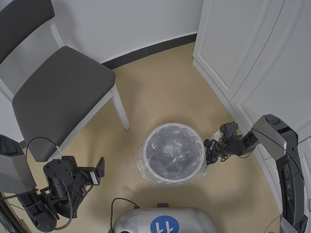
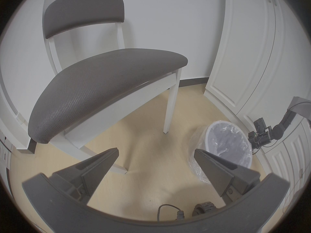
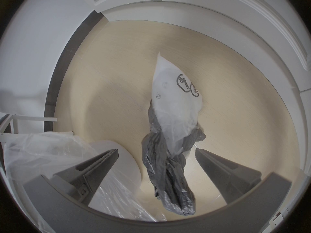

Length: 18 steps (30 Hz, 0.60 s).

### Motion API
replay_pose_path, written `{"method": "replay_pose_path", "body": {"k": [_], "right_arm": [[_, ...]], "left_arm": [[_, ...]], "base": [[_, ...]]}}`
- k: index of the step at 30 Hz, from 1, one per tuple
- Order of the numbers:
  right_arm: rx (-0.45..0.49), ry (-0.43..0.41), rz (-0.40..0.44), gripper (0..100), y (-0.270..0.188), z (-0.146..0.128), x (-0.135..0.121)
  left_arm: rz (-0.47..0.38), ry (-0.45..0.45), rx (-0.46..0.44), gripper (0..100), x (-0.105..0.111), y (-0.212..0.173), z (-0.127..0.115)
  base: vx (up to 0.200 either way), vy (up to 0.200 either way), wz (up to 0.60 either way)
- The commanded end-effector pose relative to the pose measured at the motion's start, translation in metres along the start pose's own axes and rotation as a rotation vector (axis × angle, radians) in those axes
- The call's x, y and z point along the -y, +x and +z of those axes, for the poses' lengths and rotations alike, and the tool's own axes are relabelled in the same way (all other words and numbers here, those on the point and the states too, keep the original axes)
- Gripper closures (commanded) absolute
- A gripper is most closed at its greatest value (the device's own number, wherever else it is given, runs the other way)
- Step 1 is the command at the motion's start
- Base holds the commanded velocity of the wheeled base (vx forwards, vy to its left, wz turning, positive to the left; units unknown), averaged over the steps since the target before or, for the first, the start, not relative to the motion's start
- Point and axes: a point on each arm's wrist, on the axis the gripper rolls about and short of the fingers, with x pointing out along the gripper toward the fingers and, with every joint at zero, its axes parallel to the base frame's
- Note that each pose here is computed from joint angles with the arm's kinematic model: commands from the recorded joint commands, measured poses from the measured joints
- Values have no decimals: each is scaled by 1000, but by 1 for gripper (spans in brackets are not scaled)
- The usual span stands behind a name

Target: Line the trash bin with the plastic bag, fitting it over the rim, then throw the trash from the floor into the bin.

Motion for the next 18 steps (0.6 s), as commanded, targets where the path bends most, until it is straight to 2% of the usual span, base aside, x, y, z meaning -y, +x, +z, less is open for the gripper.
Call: {"method": "replay_pose_path", "body": {"k": [1,2,18], "right_arm": [[8,-1,7,0,0,3,-3],[5,-2,7,100,0,2,-3],[-16,-23,0,100,-2,-5,-5]], "left_arm": [[2,0,0,0,0,0,0],[5,-2,2,0,0,0,0],[11,-3,5,0,0,0,0]], "base": [[0,0,0],[0,0,0],[0,0,0]]}}
